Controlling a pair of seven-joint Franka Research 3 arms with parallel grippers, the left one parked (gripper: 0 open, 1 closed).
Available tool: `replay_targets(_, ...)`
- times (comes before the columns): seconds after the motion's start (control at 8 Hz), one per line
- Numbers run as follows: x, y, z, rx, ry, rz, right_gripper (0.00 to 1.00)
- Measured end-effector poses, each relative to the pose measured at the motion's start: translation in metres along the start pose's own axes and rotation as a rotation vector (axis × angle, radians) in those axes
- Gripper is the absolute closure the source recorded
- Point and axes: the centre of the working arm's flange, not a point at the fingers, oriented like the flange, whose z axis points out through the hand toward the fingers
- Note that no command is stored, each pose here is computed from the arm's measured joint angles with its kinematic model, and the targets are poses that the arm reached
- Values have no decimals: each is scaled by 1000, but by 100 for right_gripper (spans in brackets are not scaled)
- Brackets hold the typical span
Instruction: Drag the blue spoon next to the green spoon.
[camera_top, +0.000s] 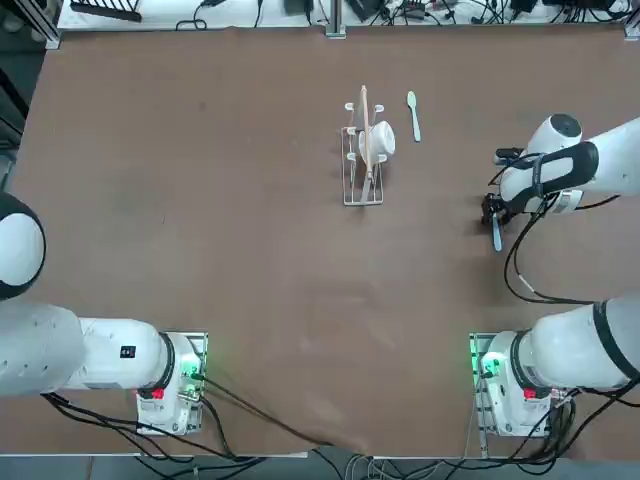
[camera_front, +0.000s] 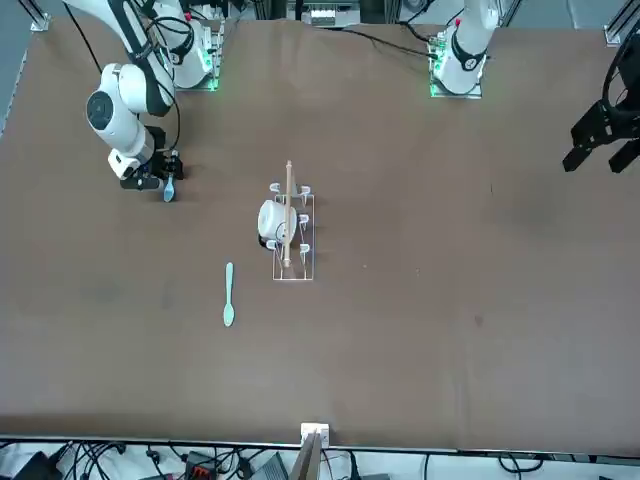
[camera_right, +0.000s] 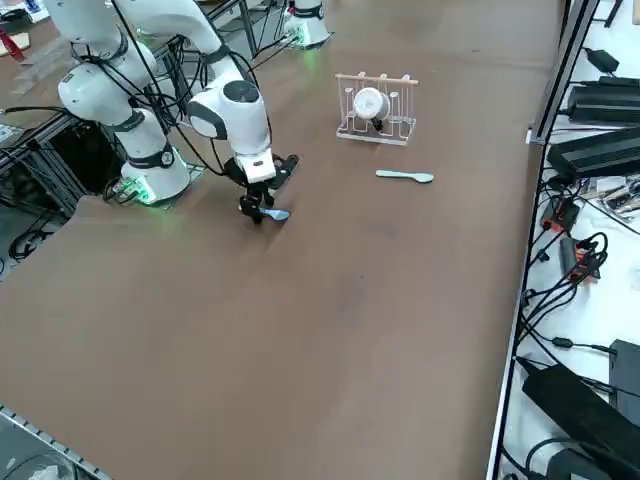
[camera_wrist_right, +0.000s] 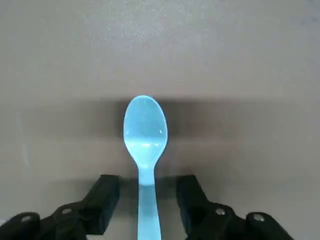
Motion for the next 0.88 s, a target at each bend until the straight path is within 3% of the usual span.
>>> replay_targets(0.25,0,0,-1,0,1,-1,41)
replay_targets(0.5,0,-1,-3,0,3,-3,56)
replay_targets(0.88,1,-1,-3,0,5,-4,65)
